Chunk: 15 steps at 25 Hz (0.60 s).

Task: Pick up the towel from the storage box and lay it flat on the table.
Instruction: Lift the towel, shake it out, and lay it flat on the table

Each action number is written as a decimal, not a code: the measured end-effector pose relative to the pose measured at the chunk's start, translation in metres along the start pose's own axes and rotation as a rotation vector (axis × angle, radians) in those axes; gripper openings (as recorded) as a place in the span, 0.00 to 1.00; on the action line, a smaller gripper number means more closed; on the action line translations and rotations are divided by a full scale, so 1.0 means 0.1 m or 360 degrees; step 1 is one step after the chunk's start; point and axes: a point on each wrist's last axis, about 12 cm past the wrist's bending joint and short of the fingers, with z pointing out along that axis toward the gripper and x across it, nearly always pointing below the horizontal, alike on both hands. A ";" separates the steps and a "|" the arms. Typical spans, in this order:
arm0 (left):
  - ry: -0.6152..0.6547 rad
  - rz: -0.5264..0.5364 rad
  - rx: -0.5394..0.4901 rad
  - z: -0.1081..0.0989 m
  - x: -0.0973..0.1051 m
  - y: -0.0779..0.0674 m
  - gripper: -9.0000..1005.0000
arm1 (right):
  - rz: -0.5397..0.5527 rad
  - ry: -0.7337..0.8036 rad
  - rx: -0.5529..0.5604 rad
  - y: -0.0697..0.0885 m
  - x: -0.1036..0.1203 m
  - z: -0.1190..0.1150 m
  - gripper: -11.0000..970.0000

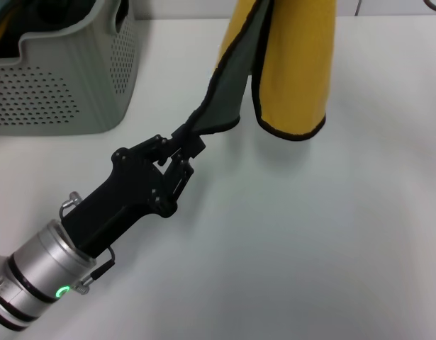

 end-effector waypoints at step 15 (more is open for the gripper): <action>-0.0139 0.0033 0.0066 -0.09 -0.10 -0.07 0.03 | 0.0096 0.0063 0.0023 0.05 0.10 -0.09 0.02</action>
